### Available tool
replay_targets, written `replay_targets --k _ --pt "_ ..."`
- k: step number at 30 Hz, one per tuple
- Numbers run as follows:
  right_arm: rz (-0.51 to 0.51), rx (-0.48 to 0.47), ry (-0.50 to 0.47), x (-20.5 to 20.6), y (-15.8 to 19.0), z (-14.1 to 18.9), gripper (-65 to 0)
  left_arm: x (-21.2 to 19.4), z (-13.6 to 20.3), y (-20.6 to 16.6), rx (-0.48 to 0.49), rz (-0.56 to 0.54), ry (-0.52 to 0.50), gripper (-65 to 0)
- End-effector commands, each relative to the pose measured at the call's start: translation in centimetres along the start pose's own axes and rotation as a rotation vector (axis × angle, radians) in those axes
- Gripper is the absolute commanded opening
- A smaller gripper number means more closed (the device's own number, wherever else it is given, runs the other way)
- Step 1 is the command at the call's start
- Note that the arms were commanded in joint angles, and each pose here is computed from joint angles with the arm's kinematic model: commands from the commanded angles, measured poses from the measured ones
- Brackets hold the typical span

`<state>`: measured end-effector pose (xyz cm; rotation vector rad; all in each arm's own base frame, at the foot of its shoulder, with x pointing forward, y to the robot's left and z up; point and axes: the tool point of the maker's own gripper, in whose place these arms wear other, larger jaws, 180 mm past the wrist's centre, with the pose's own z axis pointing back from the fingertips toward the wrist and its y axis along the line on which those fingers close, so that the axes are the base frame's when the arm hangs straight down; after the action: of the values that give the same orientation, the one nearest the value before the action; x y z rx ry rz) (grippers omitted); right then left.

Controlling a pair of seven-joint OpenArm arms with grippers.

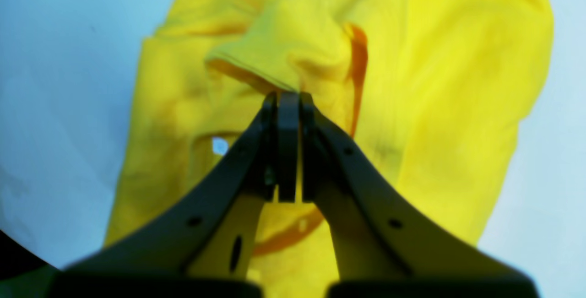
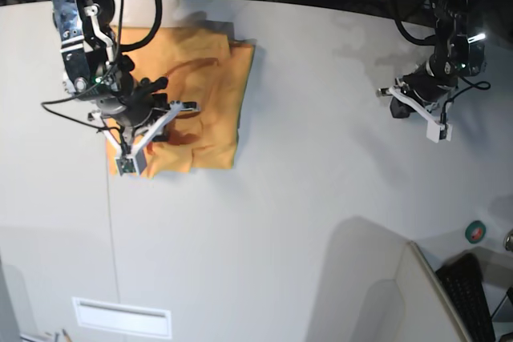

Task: Layout the t-shirt on the table in an organized manner, then fold the t-shirt properly
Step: 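Fold the right gripper's end over onto the folded stack, then grasp the folded shirt edge with the left gripper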

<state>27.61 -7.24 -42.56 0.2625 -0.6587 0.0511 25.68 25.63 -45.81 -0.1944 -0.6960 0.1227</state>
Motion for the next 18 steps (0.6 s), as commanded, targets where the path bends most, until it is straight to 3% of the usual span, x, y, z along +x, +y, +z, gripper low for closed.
replay_targets --k 1,4,12,18 --pt "0.004 0.015 -0.06 2.0 0.6 0.3 -65.0 1.6 0.2 0.1 -0.006 -0.015 -0.041 -65.0" --pt "0.004 0.04 -0.074 2.8 1.8 0.1 -65.0 1.5 0.1 -0.2 -0.011 -0.017 -0.039 -65.0" --pt "0.118 0.177 -0.108 5.3 8.5 -0.5 -65.0 0.5 -0.6 -2.4 -0.058 -0.04 -0.012 -65.0" --pt "0.116 0.184 -0.062 6.3 9.4 -2.0 -65.0 0.2 -0.8 -2.8 -0.067 -0.042 -0.003 -65.0"
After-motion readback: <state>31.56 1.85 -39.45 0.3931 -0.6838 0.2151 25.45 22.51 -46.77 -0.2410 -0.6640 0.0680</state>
